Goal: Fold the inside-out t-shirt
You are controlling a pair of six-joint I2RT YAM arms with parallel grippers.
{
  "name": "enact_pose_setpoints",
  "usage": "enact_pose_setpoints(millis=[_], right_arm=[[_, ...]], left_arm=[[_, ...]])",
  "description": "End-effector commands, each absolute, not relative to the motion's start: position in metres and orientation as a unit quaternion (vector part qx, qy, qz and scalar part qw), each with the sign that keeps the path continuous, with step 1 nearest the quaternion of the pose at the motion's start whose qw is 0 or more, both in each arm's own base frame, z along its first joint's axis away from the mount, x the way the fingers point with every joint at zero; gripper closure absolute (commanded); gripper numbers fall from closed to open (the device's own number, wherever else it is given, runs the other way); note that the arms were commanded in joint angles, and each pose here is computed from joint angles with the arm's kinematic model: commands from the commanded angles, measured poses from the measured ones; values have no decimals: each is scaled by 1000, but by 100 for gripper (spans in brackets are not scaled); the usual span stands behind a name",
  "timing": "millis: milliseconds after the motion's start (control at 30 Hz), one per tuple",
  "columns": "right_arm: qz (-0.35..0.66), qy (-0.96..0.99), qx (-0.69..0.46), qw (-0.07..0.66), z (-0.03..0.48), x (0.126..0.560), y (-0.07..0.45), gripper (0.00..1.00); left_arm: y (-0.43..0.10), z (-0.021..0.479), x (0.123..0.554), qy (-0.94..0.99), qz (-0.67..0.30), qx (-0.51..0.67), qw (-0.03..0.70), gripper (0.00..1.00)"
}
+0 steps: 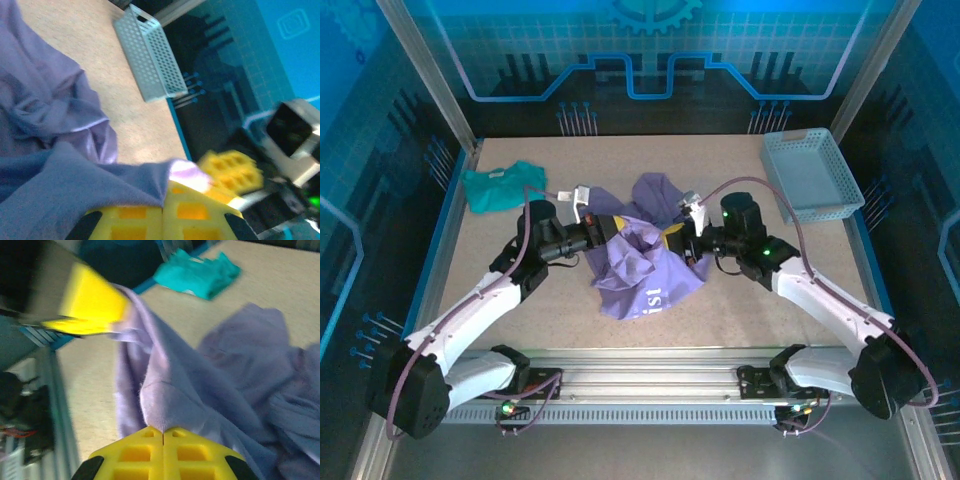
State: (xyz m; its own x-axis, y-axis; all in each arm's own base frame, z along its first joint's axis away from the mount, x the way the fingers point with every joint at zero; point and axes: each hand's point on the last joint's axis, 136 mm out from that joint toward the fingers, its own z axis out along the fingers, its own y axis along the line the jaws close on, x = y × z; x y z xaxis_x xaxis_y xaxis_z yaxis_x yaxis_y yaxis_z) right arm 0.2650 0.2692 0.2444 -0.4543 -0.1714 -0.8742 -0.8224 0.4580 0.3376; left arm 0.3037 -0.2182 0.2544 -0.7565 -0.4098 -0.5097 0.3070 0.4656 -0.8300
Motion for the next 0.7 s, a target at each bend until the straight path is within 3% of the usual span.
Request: enact_pose_setpoints(millis=[0,200,467,667], right_arm=[[501,680,-384,373,274,229,284,100],[530,663,-388,359,277,231,294,100],[506,706,-350,351,264,256,297,100],[500,721,-330,348,260,268,299,100]], left_arm=[[-201,246,317,797,-464,-48,384,100],[-204,234,321,815,-445,-37,369,96],[-194,232,296,822,-415,2,389,60],[-209,242,260,814,-421,73,394,54]])
